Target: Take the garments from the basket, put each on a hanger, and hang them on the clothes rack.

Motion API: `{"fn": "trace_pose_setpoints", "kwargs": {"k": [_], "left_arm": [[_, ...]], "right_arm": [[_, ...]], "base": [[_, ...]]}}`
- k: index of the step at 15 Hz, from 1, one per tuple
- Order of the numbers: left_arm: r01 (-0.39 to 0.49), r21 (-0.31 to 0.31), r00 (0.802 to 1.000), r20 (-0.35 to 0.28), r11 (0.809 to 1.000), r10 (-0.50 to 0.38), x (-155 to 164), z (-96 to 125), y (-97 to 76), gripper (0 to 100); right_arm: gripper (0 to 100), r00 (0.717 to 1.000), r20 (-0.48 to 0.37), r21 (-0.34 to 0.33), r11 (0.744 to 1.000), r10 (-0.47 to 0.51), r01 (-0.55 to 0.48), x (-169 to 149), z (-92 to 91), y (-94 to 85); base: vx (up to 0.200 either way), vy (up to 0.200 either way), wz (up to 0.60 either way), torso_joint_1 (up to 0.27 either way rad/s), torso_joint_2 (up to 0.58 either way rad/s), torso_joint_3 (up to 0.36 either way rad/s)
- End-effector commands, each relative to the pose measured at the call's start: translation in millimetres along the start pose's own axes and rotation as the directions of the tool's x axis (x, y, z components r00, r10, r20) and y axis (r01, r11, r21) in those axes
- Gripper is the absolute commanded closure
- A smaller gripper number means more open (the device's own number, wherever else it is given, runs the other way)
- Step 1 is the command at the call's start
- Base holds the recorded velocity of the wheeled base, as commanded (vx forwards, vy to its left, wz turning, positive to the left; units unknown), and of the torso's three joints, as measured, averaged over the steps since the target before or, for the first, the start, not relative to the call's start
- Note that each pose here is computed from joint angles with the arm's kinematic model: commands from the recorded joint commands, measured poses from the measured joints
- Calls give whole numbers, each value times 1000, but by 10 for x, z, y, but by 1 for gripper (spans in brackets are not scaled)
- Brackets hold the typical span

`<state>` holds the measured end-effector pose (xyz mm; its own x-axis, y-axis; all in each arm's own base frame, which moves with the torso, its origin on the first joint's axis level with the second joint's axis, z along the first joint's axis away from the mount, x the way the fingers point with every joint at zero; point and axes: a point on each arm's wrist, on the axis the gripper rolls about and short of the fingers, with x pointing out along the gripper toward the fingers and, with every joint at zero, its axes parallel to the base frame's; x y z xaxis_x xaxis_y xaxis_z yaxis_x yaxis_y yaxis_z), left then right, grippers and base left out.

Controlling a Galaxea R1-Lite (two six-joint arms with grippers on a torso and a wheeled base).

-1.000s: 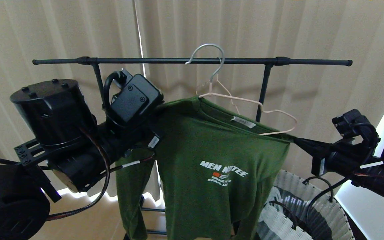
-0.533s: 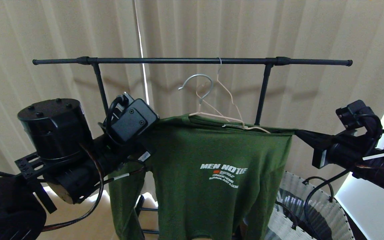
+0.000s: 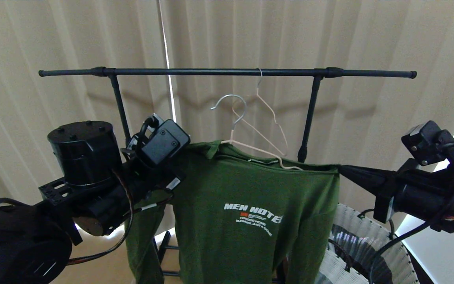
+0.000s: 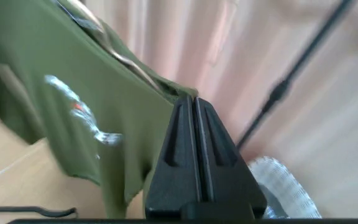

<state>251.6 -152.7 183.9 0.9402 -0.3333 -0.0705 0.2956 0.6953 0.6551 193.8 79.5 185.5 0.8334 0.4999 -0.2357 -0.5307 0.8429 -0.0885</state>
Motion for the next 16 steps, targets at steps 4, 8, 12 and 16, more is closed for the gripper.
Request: {"fn": "trace_pose_setpoints", "kwargs": {"k": [4, 8, 12, 16], "left_arm": [[-3, -99, 1000, 2, 995, 3, 44, 31, -29, 100], [23, -176, 1000, 23, 984, -19, 13, 97, -92, 100], [21, -178, 999, 30, 984, -16, -96, 142, -22, 100], [52, -188, 998, 46, 981, -44, -182, 220, -44, 100]], "right_arm": [[0, 997, 38, -28, 997, 73, -72, -108, 123, 163], [0, 992, 55, -121, 987, 117, -110, 95, 261, 236], [0, 987, 50, -207, 968, 151, -138, 414, 355, 326], [0, 992, 49, -206, 973, 118, -106, 690, 430, 312]], "base": [[0, 0, 0, 0, 0, 0], [0, 0, 0, 0, 0, 0], [0, 0, 0, 0, 0, 0], [0, 0, 0, 0, 0, 0]]}}
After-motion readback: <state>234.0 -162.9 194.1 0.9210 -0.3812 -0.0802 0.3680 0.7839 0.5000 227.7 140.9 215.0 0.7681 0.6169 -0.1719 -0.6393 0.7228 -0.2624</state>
